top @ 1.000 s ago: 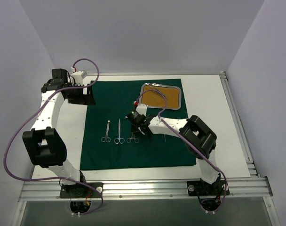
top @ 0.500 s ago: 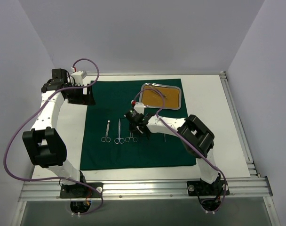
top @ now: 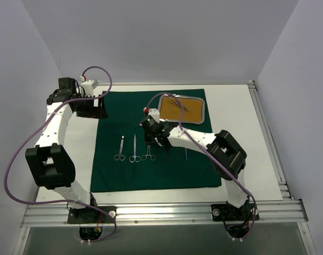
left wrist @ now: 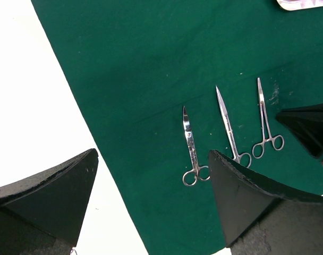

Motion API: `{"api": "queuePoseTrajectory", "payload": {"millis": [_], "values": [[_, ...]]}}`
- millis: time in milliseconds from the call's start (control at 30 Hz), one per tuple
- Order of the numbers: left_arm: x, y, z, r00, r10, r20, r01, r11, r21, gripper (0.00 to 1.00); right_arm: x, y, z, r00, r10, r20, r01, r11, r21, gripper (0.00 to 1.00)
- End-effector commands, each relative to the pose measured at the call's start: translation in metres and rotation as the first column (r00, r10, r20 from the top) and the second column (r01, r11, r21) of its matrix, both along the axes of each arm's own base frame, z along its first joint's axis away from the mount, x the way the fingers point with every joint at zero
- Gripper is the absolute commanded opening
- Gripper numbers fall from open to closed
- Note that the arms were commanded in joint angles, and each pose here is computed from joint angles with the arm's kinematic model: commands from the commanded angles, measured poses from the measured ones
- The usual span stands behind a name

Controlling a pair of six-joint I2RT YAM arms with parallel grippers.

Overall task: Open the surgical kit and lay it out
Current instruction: Adjust the medical item in the surgical kit, then pick up the medical item from the container.

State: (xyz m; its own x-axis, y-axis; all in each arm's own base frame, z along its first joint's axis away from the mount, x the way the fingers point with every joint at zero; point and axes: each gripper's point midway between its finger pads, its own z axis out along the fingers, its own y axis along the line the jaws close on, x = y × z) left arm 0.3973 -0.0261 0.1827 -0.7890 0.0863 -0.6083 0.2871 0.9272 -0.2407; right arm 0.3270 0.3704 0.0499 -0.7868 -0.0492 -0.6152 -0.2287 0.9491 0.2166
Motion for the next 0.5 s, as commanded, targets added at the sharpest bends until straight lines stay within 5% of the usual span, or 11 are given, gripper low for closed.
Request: {"api": "queuePoseTrajectory", "payload": {"millis": [0,233,467], "values": [[0.001,0.003,0.018,0.999,0.004,0.050,-0.004,1.000,-0.001,0.94,0.021,-0.006,0.067,0.993,0.051,0.107,-0.058,0.996,0.066,0.09],[0.004,0.010,0.022,0.998,0.020,0.055,-0.021,0.999,0.033,0.94,0.064,-0.059,0.106,0.967,0.171,0.188,-0.157,0.984,-0.088,0.33],[0.011,0.018,0.021,0.998,0.043,0.041,-0.045,0.997,0.065,0.94,0.138,-0.121,0.114,0.956,0.195,0.220,-0.163,0.974,-0.156,0.32]]}}
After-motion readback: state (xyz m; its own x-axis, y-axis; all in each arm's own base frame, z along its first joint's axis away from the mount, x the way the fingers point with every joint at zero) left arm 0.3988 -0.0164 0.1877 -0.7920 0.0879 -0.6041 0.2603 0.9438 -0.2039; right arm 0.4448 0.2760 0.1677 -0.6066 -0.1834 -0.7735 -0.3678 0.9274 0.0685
